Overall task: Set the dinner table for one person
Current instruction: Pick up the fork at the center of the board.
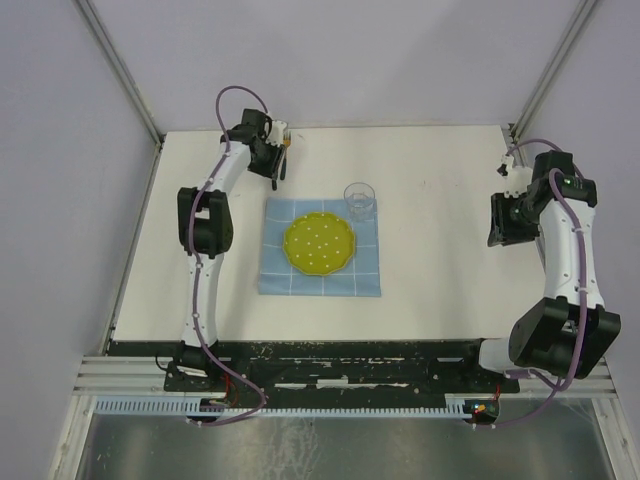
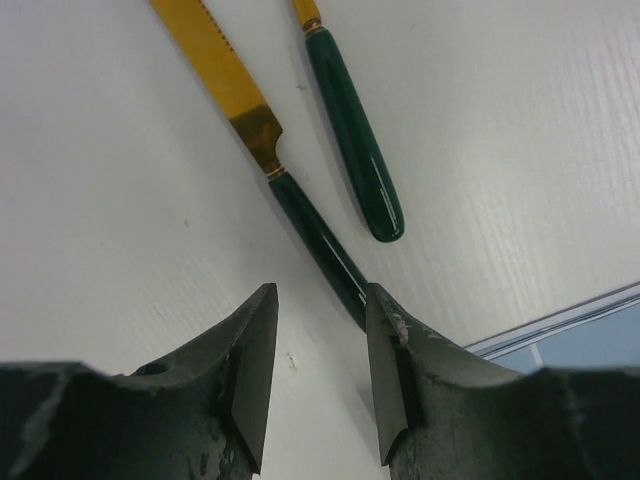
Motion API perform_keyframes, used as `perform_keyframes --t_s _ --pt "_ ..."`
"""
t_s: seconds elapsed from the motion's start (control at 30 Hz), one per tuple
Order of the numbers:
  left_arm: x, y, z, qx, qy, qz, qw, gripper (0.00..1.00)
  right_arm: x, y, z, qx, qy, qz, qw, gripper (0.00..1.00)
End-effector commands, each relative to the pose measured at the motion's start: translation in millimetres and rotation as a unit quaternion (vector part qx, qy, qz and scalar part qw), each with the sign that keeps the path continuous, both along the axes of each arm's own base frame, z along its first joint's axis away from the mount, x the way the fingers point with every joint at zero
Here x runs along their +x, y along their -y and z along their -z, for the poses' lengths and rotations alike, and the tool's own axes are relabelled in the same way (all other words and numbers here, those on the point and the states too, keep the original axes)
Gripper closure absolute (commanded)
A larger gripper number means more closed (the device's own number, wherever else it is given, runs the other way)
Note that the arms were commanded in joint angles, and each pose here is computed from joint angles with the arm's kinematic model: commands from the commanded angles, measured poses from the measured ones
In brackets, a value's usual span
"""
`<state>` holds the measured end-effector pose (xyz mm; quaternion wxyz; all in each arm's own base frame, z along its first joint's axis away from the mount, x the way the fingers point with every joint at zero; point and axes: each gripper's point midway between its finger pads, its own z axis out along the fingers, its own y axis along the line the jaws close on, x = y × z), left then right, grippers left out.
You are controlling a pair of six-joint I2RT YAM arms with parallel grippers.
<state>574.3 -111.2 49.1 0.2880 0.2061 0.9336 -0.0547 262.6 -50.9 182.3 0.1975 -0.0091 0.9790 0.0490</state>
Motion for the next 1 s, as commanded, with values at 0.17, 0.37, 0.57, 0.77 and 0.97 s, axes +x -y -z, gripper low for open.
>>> perform_keyframes --t_s 0.17,0.37,0.57,0.77,0.97 --pt "22 20 -24 -0.022 0.05 -0.016 0.998 0.51 -13 -2 -4 -0.013 0.013 -0.002 1.0 0.57" --pt "28 17 -19 -0.014 0.057 -0.029 0.998 0.51 -13 0 -5 -0.017 0.01 0.0 1.0 0.57" --pt "40 12 -26 0.002 0.087 -0.035 0.996 0.5 -12 1 -3 -0.019 0.008 0.001 1.0 0.57" --pt "59 20 -36 -0.004 0.128 -0.025 0.991 0.45 -12 1 -2 -0.017 0.006 0.001 1.0 0.57" --pt "77 35 -45 -0.022 0.168 -0.01 0.986 0.41 -17 1 0 -0.021 0.002 0.001 1.0 0.57"
